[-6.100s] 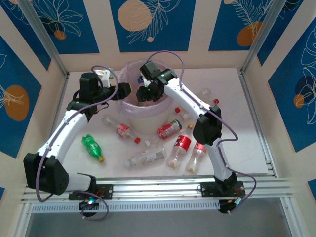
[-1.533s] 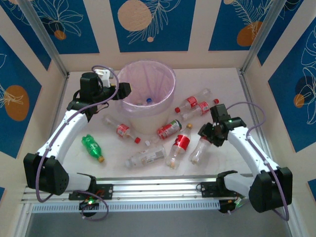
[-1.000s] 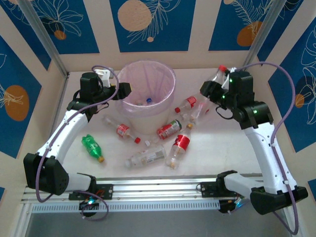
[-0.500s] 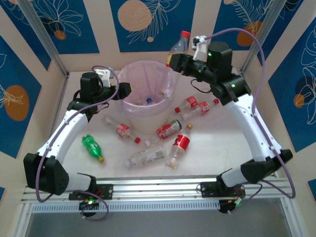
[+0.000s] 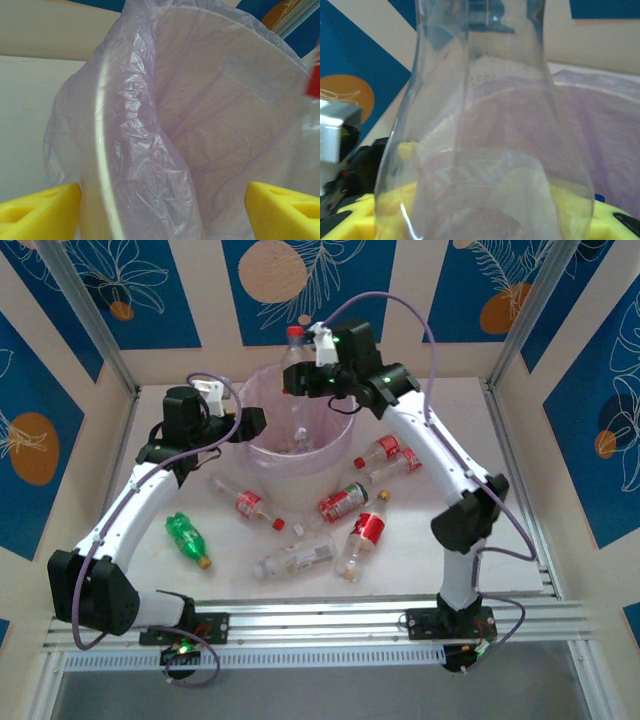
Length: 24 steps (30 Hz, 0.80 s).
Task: Put the plastic bottles in the bin
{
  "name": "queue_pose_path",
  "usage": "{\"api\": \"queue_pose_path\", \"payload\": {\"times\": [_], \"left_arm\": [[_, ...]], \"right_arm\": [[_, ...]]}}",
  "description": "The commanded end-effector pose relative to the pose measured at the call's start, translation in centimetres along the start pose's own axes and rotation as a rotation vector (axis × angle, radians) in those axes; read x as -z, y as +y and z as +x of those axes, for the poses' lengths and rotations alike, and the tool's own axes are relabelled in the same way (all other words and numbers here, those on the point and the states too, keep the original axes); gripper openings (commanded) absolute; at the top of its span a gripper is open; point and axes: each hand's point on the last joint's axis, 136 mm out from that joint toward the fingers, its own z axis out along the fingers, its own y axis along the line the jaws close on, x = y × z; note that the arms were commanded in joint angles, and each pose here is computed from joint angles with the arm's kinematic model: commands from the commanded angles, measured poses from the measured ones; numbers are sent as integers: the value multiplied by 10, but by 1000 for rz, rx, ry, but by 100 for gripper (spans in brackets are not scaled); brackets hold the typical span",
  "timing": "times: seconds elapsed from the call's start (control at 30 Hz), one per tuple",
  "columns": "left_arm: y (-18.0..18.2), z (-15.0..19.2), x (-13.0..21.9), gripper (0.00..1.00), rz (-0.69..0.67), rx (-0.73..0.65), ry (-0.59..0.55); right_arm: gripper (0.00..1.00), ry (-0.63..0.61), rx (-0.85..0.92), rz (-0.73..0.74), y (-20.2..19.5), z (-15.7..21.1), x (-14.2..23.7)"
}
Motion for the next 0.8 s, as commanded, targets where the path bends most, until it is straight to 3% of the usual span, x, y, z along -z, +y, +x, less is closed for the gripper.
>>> {"api": "queue_pose_path", "payload": {"times": [0.0,0.17,0.77], "left_arm": [[16,52,-8,84,-59,-12,170],[15,51,-7,83,-61,-19,166],[16,51,-7,84,-65,-23,167]], "right_arm": [[23,125,95,-9,8,23,-13],[22,225,129,28,0,51,-37],[23,395,192,107,-47,111,-84]]}}
